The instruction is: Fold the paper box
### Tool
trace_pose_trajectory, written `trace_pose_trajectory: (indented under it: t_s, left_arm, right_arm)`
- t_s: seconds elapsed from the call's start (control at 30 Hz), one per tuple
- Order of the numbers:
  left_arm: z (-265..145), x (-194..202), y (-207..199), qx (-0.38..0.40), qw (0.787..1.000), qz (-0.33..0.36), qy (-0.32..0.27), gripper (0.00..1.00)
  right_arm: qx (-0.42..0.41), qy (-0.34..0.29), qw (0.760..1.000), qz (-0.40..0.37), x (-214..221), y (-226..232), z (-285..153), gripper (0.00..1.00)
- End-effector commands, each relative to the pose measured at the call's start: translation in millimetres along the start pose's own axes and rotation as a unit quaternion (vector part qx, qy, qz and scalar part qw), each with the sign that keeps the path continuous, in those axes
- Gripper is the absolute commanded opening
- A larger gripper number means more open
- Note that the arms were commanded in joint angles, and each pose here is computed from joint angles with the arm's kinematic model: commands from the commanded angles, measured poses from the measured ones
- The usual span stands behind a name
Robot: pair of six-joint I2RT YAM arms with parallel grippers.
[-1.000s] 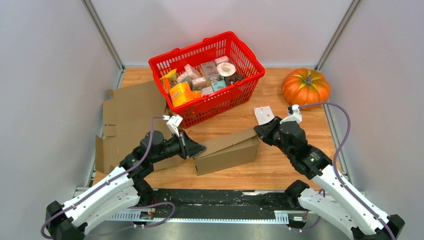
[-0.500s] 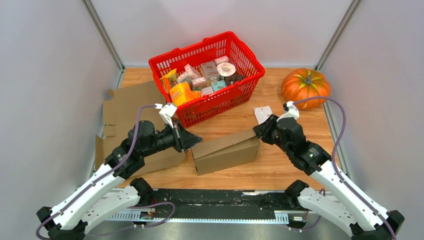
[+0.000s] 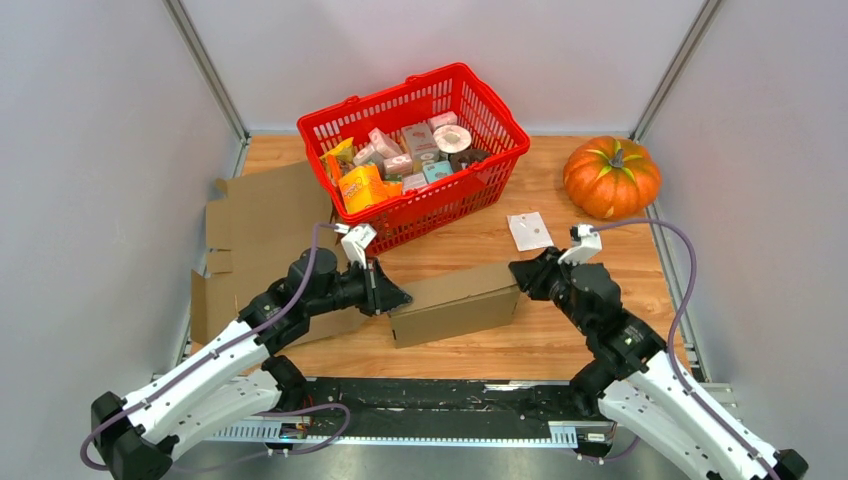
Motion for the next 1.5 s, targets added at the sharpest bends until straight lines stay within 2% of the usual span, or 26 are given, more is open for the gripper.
trace_pose_trajectory:
  t_s: [0.0, 0.1, 0.13, 0.27, 0.37, 0.47, 0.53, 0.63, 0.67, 0.7, 0.8, 0.9, 0.97, 1.0, 1.17, 1.23, 1.3, 1.33, 1.37, 1.43, 1.47]
  left_arm:
    - [-3, -7, 1, -0.027, 0.999, 0.031, 0.003, 0.09]
    - [-1, -22, -22, -0.022, 0.998, 0.055, 0.017, 0.11]
    - [-1, -20, -25, -0.024, 0.997, 0.063, 0.034, 0.11]
    - [14, -32, -45, 0.01, 0.998, 0.06, 0.033, 0.1]
    - [28, -32, -50, 0.023, 0.997, 0.056, 0.053, 0.1]
    - [40, -23, -45, 0.025, 0.996, 0.046, 0.068, 0.09]
    - [41, -15, -34, 0.017, 0.997, 0.037, 0.068, 0.09]
    - [40, -2, -16, 0.003, 0.997, 0.021, 0.071, 0.09]
    - [40, 1, -12, 0.002, 0.997, 0.016, 0.071, 0.09]
    - [39, 10, -1, -0.003, 0.997, 0.011, 0.075, 0.09]
    - [37, 26, 27, -0.035, 0.997, -0.002, 0.075, 0.09]
    - [31, 34, 41, -0.053, 0.996, -0.004, 0.076, 0.08]
    - [25, 29, 43, -0.066, 0.996, 0.01, 0.064, 0.08]
    - [22, 27, 43, -0.075, 0.995, 0.011, 0.065, 0.08]
    - [22, 28, 46, -0.07, 0.996, 0.001, 0.051, 0.09]
    - [23, 30, 46, -0.07, 0.996, -0.002, 0.056, 0.09]
    - [23, 27, 42, -0.069, 0.996, 0.0, 0.057, 0.09]
    - [23, 26, 39, -0.066, 0.996, 0.008, 0.058, 0.09]
    - [21, 23, 37, -0.066, 0.996, 0.012, 0.058, 0.11]
    - [14, 12, 19, -0.06, 0.996, 0.032, 0.056, 0.15]
    - [9, -2, -1, -0.044, 0.997, 0.045, 0.04, 0.21]
  right_arm:
    - [0.015, 0.059, 0.998, -0.018, 74, -30, 11, 0.21]
    - [0.027, 0.055, 0.998, -0.025, 66, -32, 7, 0.2]
    - [0.03, 0.043, 0.998, -0.026, 50, -28, 1, 0.2]
    - [0.028, 0.014, 0.999, -0.031, 8, -15, -12, 0.3]
    - [0.012, 0.031, 0.999, -0.037, -4, -1, -14, 0.32]
    - [0.03, 0.06, 0.997, -0.04, 17, -12, -8, 0.3]
    - [0.023, 0.055, 0.998, -0.028, 26, -14, -9, 0.28]
    - [0.017, 0.059, 0.998, 0.0, 52, -22, -7, 0.22]
    - [0.02, 0.061, 0.998, 0.021, 60, -24, -6, 0.17]
    - [0.026, 0.079, 0.996, 0.028, 83, -33, -3, 0.14]
    - [0.012, 0.083, 0.994, 0.068, 101, -32, -1, 0.07]
    - [0.015, 0.057, 0.996, 0.07, 92, -35, -4, 0.06]
    - [0.024, 0.05, 0.996, 0.066, 90, -39, -8, 0.0]
    - [0.023, 0.052, 0.995, 0.084, 94, -39, -8, 0.0]
    - [0.021, 0.125, 0.98, 0.15, 171, -52, 7, 0.0]
    - [0.04, 0.113, 0.982, 0.143, 165, -59, 4, 0.0]
    - [0.024, 0.085, 0.987, 0.136, 146, -53, 1, 0.0]
    - [0.036, 0.08, 0.987, 0.135, 145, -57, 0, 0.02]
    - [0.041, 0.077, 0.987, 0.133, 141, -58, -2, 0.13]
    - [0.024, 0.039, 0.991, 0.122, 101, -45, -14, 0.27]
    - [0.019, 0.021, 0.994, 0.102, 82, -41, -20, 0.4]
Point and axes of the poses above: each gripper's point midway between its finger pads, its own z axis out along the fingers, its own y axis along the line the jaws close on, x = y × z, the point moved 1 cm from there along -z, back along the fingers, and after that the axes turned 11 degrees about -z, right-handed, at the moved point
